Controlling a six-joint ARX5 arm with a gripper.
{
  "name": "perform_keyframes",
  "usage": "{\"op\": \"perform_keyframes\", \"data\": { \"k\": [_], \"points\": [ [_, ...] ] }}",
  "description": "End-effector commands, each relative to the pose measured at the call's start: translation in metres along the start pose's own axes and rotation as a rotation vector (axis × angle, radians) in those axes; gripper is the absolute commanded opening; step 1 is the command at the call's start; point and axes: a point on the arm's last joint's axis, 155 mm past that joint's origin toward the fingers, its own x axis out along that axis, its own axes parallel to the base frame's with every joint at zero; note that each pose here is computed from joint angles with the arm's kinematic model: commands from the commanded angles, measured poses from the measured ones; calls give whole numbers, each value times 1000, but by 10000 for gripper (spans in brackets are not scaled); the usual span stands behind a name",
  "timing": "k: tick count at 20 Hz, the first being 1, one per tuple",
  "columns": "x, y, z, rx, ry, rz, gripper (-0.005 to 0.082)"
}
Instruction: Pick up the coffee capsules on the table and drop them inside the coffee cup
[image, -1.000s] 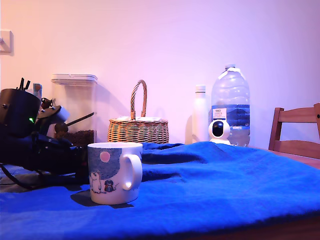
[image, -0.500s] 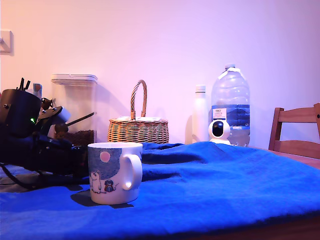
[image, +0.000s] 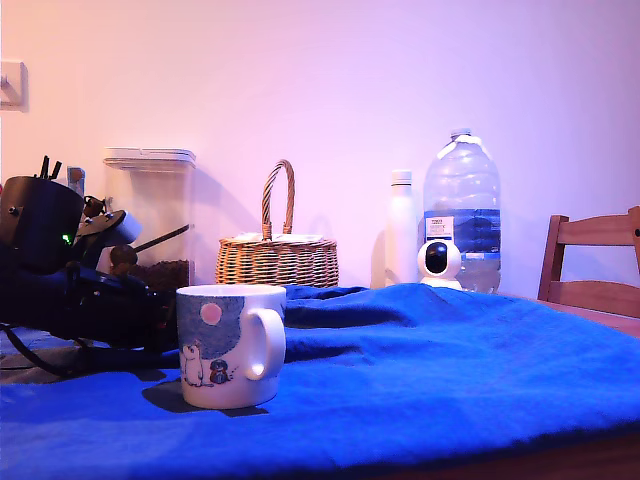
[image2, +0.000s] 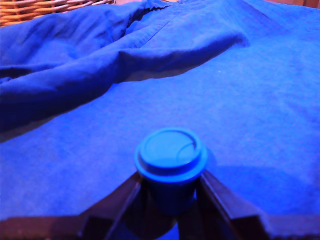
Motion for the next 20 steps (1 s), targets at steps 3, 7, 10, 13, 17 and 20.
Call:
{"op": "perform_keyframes", "data": {
  "k": [3, 7, 10, 13, 17, 20],
  "points": [
    [-1, -5, 6, -8, 0, -21, 191],
    [-8, -15, 18, -21, 21, -61, 190],
    [-15, -17, 29, -24, 36, -60, 191],
    [-23, -21, 38, -28, 45, -62, 191],
    [-38, -30, 42, -11, 58, -66, 191],
    [-55, -39, 43, -7, 51, -65, 191]
  ]
}}
